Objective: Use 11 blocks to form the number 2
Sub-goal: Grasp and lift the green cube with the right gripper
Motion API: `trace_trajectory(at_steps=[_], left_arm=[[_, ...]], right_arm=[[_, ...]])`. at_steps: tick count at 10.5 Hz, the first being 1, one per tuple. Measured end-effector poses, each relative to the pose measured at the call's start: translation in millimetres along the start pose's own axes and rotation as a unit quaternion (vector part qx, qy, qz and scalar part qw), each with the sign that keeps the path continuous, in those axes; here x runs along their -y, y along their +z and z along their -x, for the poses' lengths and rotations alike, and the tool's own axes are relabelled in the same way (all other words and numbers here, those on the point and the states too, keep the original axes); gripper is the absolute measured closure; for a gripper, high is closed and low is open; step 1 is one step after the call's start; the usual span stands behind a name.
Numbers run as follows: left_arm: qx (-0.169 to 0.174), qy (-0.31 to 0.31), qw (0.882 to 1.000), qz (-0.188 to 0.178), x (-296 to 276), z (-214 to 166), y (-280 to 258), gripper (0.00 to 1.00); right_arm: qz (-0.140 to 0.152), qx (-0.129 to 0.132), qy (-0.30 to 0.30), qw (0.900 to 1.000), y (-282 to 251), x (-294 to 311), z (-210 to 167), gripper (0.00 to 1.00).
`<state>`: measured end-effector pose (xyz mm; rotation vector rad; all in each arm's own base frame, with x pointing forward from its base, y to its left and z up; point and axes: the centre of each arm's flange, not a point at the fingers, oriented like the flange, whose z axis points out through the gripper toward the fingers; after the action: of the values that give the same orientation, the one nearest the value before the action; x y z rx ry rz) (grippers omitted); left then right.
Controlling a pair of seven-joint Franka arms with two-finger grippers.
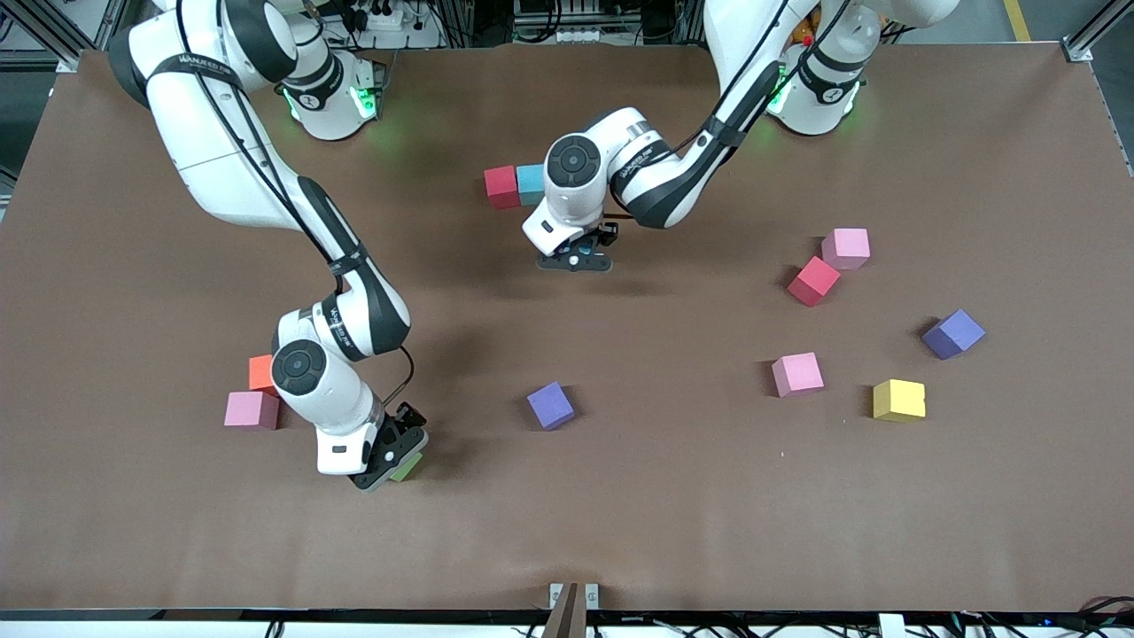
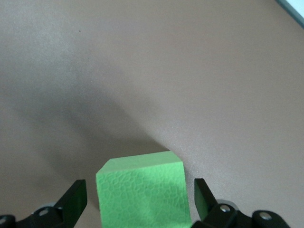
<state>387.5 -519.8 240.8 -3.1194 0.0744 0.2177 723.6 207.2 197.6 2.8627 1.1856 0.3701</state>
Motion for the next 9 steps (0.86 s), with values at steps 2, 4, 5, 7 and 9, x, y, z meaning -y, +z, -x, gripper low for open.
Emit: trace_trajectory(at_steps=[2,4,5,7,9], left_arm=[[-0.022,-0.030,0.999,-0.013,-0.7,-1.1,-1.8,0.47],[-0.029,-0.042,0.999,-0.011,-4.6,2.1,-3.0,0.47],[-0.029,-0.042,0.999,-0.010,-5.9,3.3,-3.1,0.47],[-0.031,-0.038,0.999,-0.002,-11.3,6.9,-2.4,0.47],[-0.030,-0.032,0.999,0.003,-17.9,12.6,3.2,0.47]], right_arm=[[0.001,-0.004,0.002,1.000,-3.8,-2.4,-2.9,0.00],[0.002,-0.005,0.005,1.000,-5.4,-6.0,-2.6,0.00],[0.000,0.000,0.007,1.000,-5.0,-8.5,-0.5,0.01],[-0.006,0.016,0.009,1.000,-6.4,-11.2,0.9,0.02],[-0.019,0.023,0.022,0.999,-8.7,-14.8,2.1,0.04]])
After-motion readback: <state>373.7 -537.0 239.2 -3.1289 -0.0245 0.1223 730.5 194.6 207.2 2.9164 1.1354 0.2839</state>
